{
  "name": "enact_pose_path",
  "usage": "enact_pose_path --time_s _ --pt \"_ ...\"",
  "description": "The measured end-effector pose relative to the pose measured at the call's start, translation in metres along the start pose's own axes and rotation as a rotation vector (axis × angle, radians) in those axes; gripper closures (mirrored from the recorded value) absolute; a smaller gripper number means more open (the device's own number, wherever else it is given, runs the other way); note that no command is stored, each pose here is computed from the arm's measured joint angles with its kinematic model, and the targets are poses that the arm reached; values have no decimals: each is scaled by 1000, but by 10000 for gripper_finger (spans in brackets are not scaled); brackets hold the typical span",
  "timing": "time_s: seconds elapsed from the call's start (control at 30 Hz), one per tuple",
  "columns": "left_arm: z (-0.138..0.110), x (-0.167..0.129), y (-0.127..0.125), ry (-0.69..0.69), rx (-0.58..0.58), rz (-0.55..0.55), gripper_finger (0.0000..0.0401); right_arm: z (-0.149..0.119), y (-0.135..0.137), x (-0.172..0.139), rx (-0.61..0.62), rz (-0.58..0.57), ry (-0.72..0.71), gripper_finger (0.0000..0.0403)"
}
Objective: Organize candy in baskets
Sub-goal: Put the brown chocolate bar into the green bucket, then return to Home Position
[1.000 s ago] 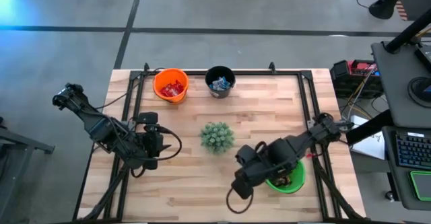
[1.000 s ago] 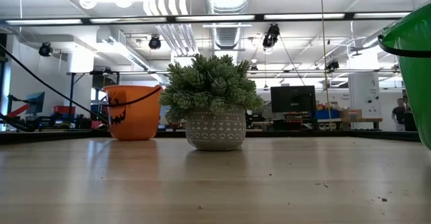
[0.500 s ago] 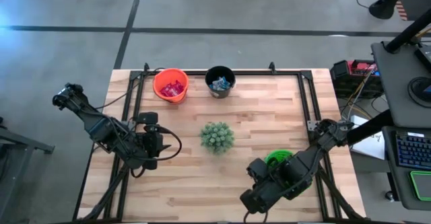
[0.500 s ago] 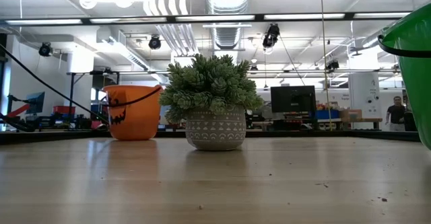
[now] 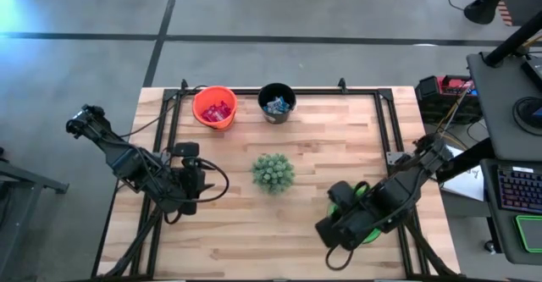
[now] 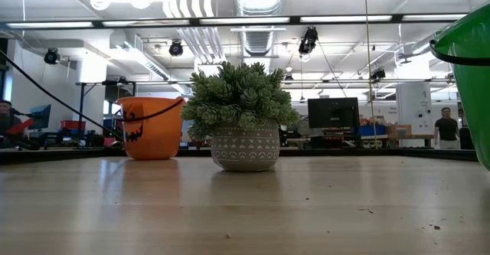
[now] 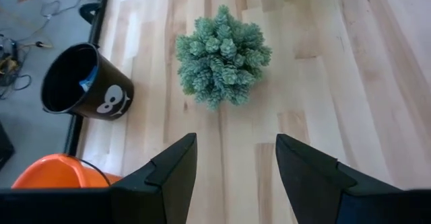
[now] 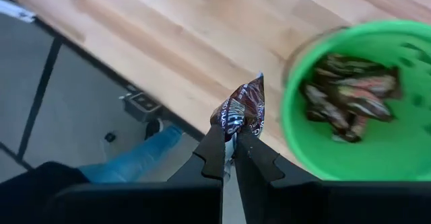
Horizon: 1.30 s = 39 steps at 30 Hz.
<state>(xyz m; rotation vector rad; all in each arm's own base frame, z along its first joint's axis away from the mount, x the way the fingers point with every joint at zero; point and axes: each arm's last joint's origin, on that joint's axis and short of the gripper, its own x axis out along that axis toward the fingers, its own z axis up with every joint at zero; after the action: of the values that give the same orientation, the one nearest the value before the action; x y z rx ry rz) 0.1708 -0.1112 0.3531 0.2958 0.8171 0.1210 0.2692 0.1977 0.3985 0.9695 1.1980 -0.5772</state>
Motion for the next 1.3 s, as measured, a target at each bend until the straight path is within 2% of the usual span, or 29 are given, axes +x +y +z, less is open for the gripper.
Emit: enact_pose_path --time_s 0.4,0.77,1.3 --pt "-1 0 -1 10 2 -21 217 -2 -53 13 118 -174 136 394" --pt "0 0 0 7 14 -11 217 -4 -61 20 115 -222 200 389" --pt "0 0 0 8 15 -11 217 -4 -61 22 111 -228 197 266"
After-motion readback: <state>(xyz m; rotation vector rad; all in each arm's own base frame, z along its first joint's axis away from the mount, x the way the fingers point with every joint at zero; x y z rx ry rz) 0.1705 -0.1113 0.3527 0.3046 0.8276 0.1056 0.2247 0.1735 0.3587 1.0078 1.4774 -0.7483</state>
